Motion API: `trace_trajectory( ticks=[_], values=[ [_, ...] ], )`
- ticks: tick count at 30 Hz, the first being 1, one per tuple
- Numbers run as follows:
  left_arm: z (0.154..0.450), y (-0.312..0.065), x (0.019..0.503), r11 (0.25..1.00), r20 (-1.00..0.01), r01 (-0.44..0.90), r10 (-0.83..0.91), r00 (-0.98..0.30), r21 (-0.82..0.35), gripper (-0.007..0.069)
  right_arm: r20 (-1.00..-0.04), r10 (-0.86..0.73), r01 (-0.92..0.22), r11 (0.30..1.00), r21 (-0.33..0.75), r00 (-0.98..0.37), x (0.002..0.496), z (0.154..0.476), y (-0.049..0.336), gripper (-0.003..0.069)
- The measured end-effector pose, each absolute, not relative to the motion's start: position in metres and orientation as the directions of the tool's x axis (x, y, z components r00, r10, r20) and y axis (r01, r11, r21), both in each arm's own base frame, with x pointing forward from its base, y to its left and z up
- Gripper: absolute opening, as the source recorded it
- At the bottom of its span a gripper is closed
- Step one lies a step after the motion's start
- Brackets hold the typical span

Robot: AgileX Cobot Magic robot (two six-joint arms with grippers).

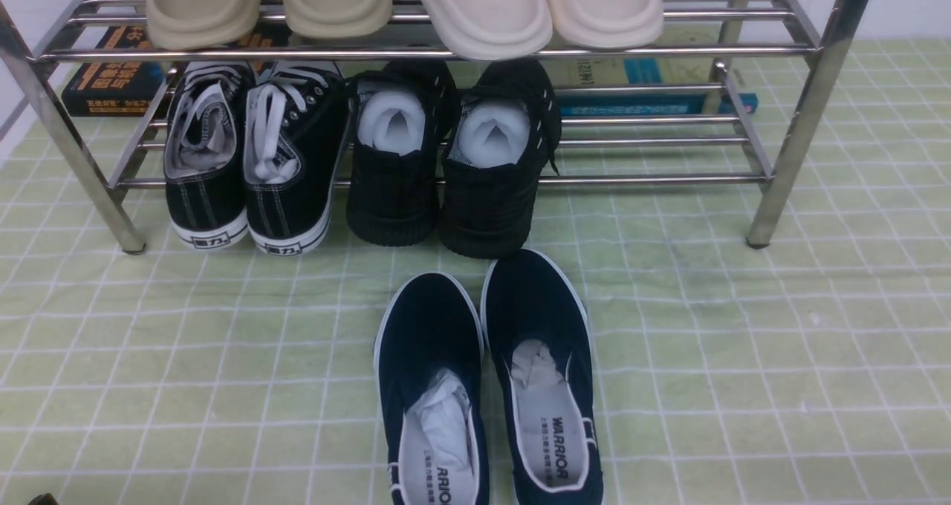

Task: Take the shoes off the shelf with your hand from the green coffee tablecloth.

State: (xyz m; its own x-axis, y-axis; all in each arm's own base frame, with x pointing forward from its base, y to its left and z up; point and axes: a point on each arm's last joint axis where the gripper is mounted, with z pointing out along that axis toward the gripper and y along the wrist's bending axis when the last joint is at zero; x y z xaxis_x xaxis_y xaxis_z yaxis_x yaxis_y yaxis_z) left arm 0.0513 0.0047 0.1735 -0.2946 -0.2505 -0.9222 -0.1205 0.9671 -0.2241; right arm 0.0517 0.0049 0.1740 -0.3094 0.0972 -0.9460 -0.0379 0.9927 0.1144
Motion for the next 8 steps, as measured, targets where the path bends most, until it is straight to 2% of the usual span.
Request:
trace_trajectory(
  ticks=[8],
  values=[
    [0.1735, 0.0047, 0.0513, 0.967, -0.922, -0.121, -0.250, -0.295, -0.224, 0.0242, -0.946, 0.097, -0.038, 0.993, 0.114, -0.309, 0.0517, 0.1740, 0.0049, 0.0112]
  ],
)
